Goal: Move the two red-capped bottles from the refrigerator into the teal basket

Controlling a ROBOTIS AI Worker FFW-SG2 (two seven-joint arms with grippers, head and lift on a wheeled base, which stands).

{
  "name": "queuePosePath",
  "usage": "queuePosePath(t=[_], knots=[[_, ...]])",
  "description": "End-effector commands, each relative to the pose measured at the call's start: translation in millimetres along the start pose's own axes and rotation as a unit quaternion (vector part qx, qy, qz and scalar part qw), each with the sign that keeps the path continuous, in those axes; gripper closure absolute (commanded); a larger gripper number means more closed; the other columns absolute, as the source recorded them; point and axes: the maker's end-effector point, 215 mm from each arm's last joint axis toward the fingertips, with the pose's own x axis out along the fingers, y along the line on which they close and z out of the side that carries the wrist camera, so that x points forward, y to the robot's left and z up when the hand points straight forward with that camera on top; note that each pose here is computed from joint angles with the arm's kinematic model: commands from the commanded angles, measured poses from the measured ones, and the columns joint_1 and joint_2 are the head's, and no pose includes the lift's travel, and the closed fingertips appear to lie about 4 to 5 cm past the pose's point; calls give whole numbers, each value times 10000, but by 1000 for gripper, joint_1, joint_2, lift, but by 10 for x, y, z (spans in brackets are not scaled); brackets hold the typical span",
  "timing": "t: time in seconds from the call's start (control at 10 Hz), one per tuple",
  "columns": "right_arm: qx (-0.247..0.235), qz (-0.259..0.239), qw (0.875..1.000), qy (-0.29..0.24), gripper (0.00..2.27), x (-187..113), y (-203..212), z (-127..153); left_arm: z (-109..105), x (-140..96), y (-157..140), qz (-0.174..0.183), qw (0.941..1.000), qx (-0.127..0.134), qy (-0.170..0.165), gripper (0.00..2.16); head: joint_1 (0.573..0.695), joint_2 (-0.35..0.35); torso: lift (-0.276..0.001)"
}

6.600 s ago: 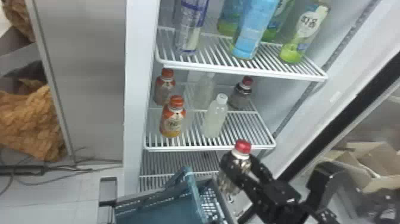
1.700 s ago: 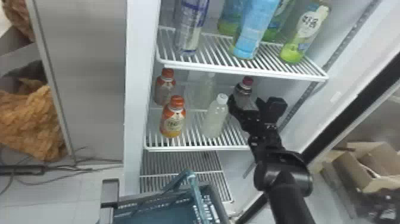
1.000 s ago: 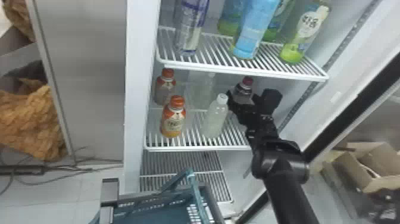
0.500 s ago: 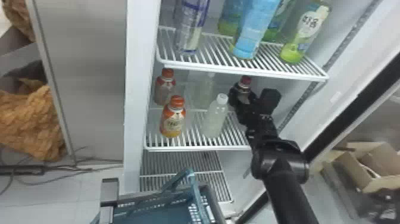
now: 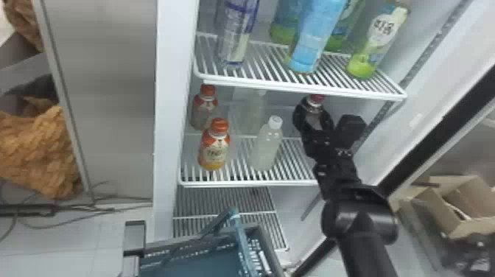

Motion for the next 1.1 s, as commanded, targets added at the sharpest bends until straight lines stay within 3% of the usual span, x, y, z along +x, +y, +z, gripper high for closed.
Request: queuePosePath(t=[0.0, 0.2, 1.0], knots=[[69, 69, 10000, -12, 631, -242, 30, 28, 7, -5, 1, 0, 10000, -2, -11, 1128, 695, -350, -228], [164, 95, 9998, 41, 631, -531, 20, 2, -3, -6, 5, 1, 10000, -14, -11, 1128, 695, -350, -228], [103, 483, 9982, 329, 627, -1807, 135, 449, 41, -23, 11, 7, 10000, 0, -83, 1128, 695, -350, -228]])
